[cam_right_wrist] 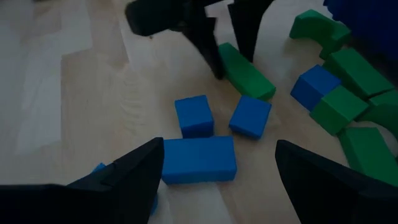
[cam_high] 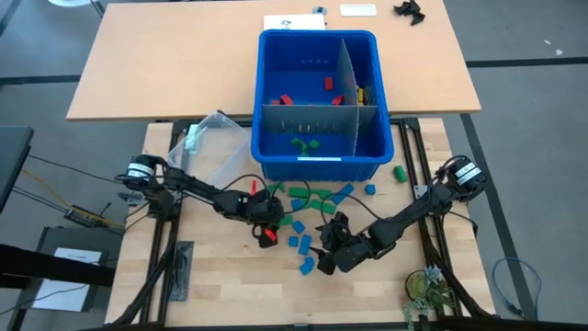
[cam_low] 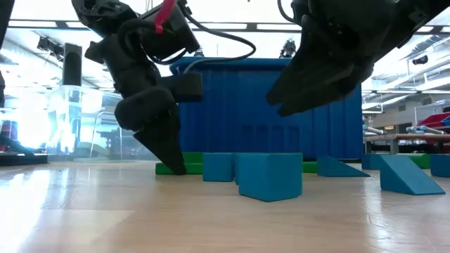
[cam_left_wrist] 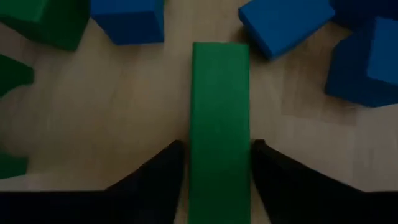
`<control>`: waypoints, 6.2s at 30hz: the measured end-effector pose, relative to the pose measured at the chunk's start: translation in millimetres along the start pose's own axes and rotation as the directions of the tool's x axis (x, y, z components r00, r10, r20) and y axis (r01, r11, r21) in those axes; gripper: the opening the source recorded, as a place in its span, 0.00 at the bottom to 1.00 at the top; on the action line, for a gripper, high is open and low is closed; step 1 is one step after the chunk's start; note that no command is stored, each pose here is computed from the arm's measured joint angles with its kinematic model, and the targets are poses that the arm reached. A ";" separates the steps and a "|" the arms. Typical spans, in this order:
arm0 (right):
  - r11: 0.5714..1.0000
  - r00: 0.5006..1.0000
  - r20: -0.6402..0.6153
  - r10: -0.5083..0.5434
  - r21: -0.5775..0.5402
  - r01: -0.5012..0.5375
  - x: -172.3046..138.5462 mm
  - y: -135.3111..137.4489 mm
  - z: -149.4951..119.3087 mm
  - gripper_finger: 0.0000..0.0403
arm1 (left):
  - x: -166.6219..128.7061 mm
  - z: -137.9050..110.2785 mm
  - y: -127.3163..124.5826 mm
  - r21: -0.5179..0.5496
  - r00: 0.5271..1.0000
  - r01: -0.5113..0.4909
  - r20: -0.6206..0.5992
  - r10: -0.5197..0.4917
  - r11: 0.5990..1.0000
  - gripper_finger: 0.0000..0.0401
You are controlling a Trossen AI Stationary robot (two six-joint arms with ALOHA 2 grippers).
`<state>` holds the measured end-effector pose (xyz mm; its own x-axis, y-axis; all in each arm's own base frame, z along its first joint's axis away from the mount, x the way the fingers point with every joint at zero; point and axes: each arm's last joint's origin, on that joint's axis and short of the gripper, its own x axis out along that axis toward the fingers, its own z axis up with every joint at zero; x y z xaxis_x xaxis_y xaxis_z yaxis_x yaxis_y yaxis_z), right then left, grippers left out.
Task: Sort blocks
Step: Put the green block into the blue bin
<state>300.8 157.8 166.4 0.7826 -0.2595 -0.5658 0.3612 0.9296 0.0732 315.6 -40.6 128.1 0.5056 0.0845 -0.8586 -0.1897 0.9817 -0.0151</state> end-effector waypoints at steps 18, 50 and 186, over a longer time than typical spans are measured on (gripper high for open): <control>1.000 1.000 -0.002 0.015 -0.005 -0.015 -0.9 1.7 -0.4 0.76 | -89.0 51.8 -16.7 0.034 0.993 -0.116 0.016 0.116 0.993 0.34; 1.000 1.000 -0.011 0.006 0.001 -0.006 0.4 -0.5 -0.1 0.76 | -178.6 125.3 119.7 -0.358 0.730 -0.432 0.399 0.554 0.828 0.66; 0.979 0.964 0.233 0.125 0.128 -0.158 -19.3 -7.9 -17.0 0.76 | 19.1 28.1 17.6 -0.236 0.979 -0.147 0.106 0.176 0.961 0.32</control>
<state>274.2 159.9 162.7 0.9180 -0.1950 -0.3454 0.2949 0.9179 0.2656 345.5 -16.9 125.9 0.5511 0.2735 -0.7884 -0.4551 0.8904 -0.0093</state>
